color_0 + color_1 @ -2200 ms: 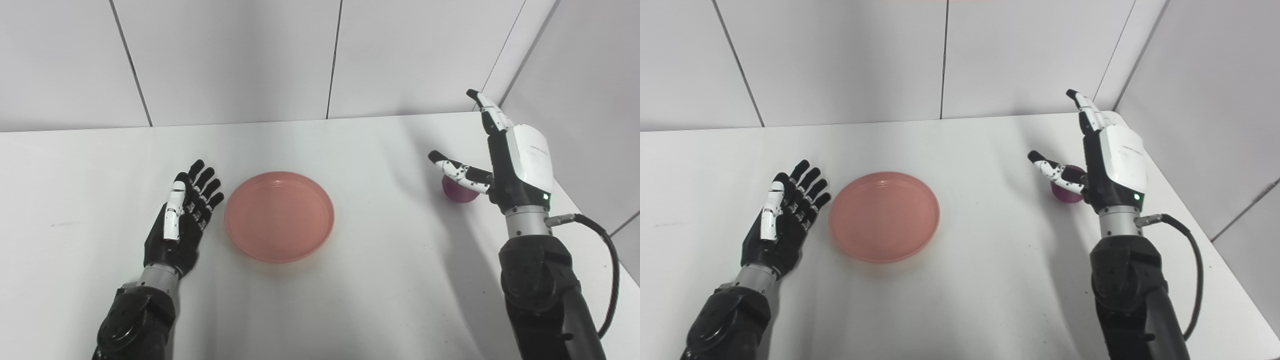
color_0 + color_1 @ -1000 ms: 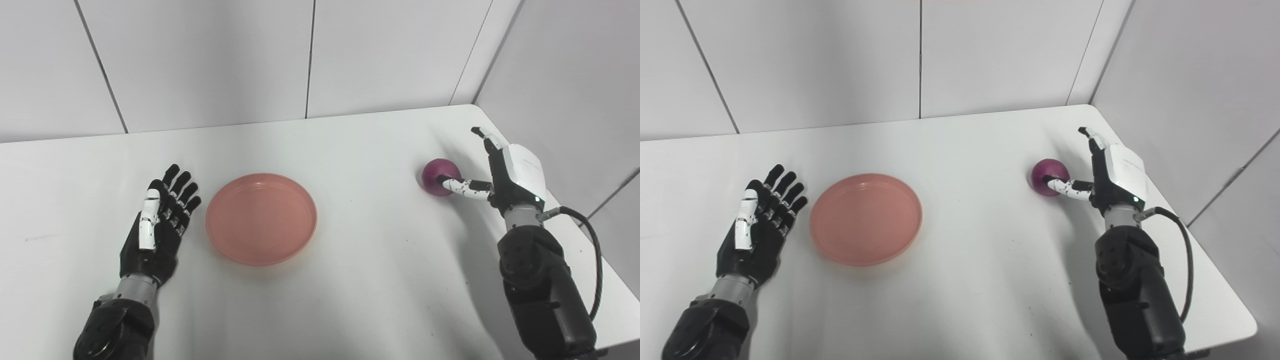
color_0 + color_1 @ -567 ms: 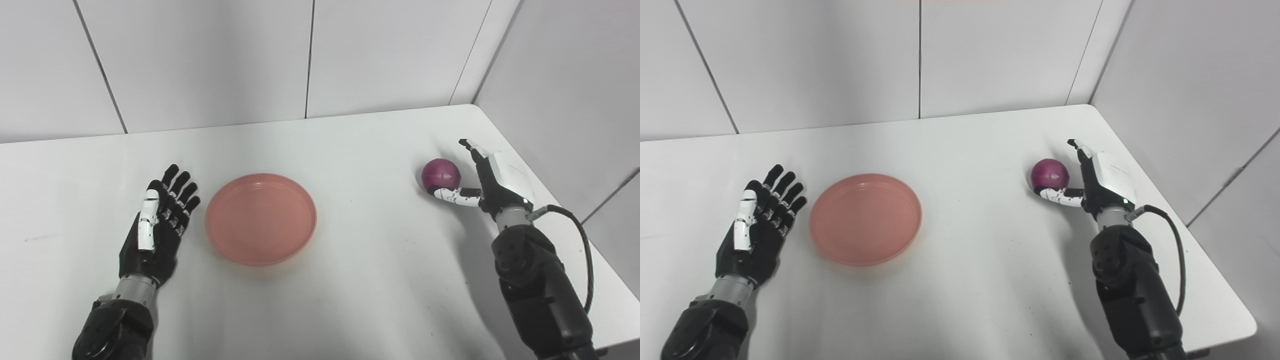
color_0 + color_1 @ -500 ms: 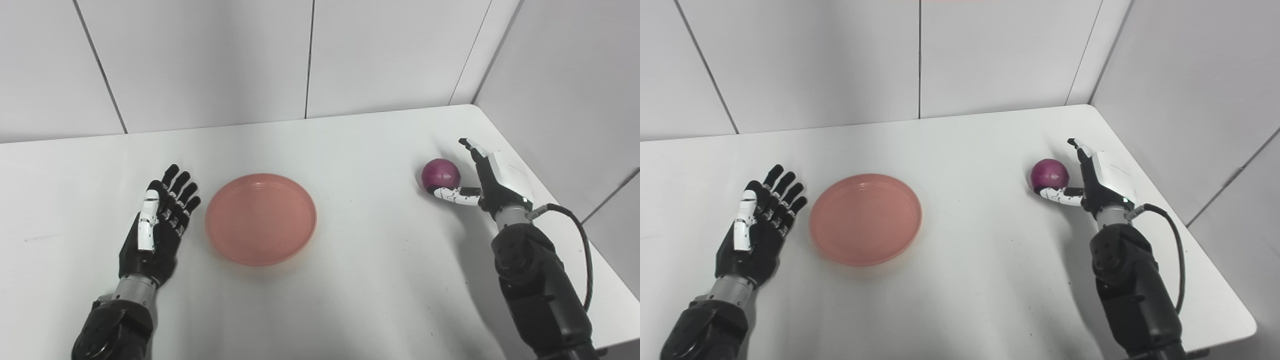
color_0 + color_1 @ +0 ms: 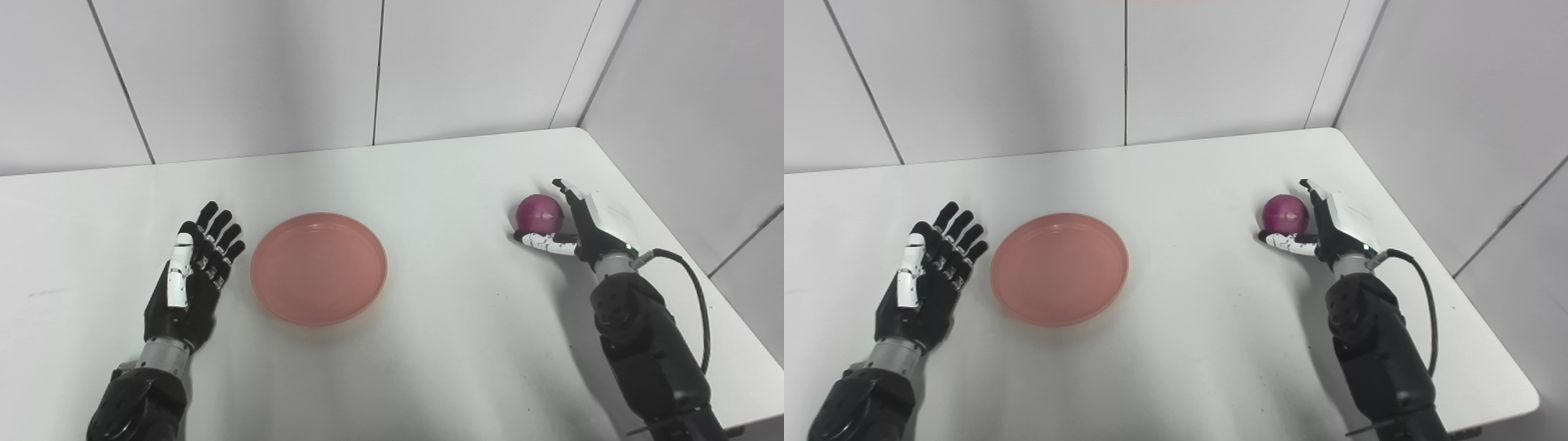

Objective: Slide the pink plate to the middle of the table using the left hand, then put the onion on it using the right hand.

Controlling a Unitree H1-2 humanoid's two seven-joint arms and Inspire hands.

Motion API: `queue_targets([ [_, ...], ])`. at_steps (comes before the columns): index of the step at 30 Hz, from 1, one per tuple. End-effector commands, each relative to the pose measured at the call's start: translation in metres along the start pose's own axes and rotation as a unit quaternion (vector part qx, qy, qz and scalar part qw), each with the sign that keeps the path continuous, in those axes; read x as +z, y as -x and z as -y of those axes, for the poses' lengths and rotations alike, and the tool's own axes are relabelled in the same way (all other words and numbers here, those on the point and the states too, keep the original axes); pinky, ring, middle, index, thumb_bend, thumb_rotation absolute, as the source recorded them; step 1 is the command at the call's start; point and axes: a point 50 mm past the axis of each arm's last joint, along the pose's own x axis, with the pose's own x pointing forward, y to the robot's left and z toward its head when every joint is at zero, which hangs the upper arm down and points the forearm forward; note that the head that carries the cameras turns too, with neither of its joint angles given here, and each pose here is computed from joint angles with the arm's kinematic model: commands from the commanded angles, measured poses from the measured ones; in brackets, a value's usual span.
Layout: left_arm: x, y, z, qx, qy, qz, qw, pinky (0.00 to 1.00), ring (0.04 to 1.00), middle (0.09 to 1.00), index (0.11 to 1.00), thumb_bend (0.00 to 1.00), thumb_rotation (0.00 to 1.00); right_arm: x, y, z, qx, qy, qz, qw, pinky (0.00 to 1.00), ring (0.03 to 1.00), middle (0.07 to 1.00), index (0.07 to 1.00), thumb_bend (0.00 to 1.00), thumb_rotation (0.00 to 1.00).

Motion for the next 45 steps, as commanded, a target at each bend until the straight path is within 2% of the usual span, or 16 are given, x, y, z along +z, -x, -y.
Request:
queue_targets([
  [1,-0.004,0.004,-0.005,0.006,0.002,-0.015,1.0,0.96,0.959,0.97,0.95,0.46,1.0,0.009,-0.008,0.023,-0.038,0.005,0.018,0.999,0.78,0.872,0.914,0.933,1.0,0.51],
  [18,-0.005,0.004,-0.007,0.007,0.003,-0.017,1.0,0.96,0.965,0.975,0.955,0.47,1.0,0.017,-0.009,0.022,-0.038,-0.006,0.03,0.999,0.78,0.865,0.9,0.915,1.0,0.48],
  [35,-0.003,0.003,-0.004,0.01,-0.001,-0.018,1.0,0.97,0.966,0.976,0.955,0.47,1.0,0.024,-0.007,0.028,-0.03,-0.003,0.039,0.999,0.67,0.763,0.804,0.814,1.0,0.37],
  [41,-0.001,0.002,-0.002,0.011,0.0,-0.018,1.0,0.97,0.968,0.976,0.954,0.47,1.0,0.022,-0.007,0.031,-0.031,-0.011,0.033,0.999,0.62,0.717,0.756,0.768,0.95,0.29],
  [45,0.0,0.002,-0.002,0.013,-0.001,-0.018,1.0,0.96,0.965,0.972,0.951,0.47,1.0,0.021,-0.005,0.034,-0.038,-0.019,0.039,0.998,0.59,0.655,0.702,0.699,0.89,0.21],
])
